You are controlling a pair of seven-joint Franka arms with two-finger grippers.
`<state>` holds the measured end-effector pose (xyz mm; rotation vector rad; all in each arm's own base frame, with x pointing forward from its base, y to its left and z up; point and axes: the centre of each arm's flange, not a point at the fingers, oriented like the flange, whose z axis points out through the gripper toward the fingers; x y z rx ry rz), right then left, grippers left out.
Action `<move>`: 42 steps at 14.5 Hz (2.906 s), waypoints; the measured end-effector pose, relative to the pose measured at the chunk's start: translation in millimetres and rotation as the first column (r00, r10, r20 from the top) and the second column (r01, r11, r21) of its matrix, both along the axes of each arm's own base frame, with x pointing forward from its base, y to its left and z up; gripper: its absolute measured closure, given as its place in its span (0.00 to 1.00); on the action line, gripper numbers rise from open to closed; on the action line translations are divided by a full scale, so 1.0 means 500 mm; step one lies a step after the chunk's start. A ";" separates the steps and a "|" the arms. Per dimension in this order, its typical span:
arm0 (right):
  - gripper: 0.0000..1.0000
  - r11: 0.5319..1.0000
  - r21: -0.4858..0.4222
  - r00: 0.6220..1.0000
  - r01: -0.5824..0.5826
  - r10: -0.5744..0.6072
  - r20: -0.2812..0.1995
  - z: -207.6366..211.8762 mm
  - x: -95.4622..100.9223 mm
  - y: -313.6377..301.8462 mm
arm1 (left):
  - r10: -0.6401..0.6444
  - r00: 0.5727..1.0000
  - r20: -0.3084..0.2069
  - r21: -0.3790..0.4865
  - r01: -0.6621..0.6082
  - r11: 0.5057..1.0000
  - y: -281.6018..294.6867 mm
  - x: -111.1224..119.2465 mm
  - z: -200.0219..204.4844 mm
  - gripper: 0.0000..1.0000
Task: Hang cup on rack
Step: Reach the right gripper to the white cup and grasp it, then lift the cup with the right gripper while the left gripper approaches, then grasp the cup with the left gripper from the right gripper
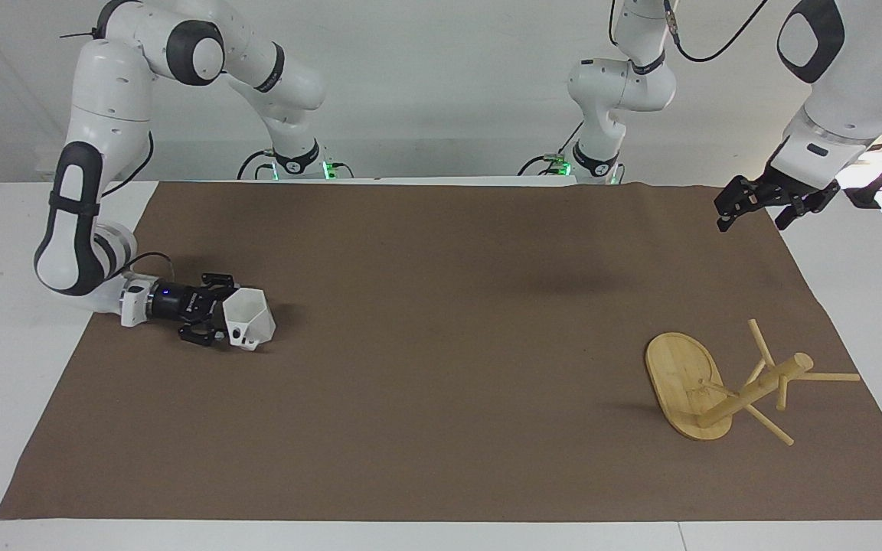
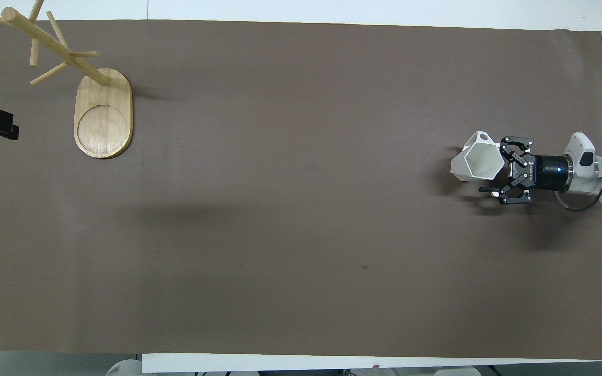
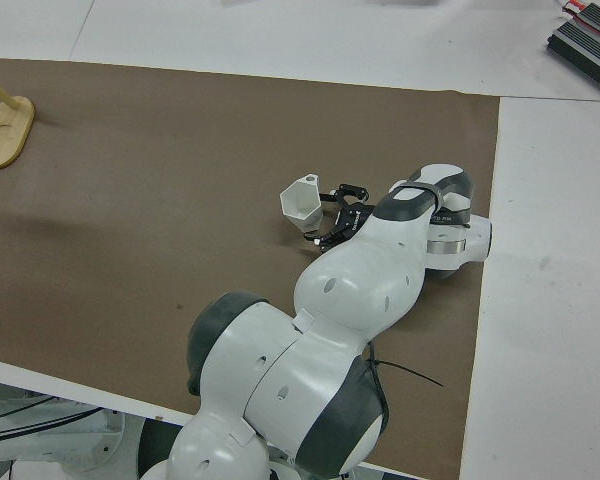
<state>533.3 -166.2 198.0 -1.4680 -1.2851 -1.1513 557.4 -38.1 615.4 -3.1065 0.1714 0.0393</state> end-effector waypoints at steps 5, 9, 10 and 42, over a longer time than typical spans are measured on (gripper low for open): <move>0.00 1.000 -0.001 0.999 -0.022 0.022 0.034 -0.012 -0.007 0.020 | 0.000 1.000 -0.010 -0.003 0.000 1.000 0.001 -0.007 -0.006 0.00; 0.00 0.999 0.003 0.998 -0.049 0.048 0.042 -0.019 -0.008 0.049 | -0.022 1.000 -0.007 -0.008 0.022 1.000 -0.016 -0.009 -0.003 0.00; 0.00 0.998 0.003 0.998 -0.057 0.057 0.041 -0.019 -0.006 0.058 | -0.042 0.999 -0.006 -0.008 0.042 0.999 -0.038 -0.011 -0.003 0.00; 0.23 0.991 -0.099 0.994 0.090 -0.095 -0.053 0.201 0.067 0.936 | 0.355 0.934 0.032 -0.181 -0.344 0.921 -0.686 -0.075 -0.246 0.05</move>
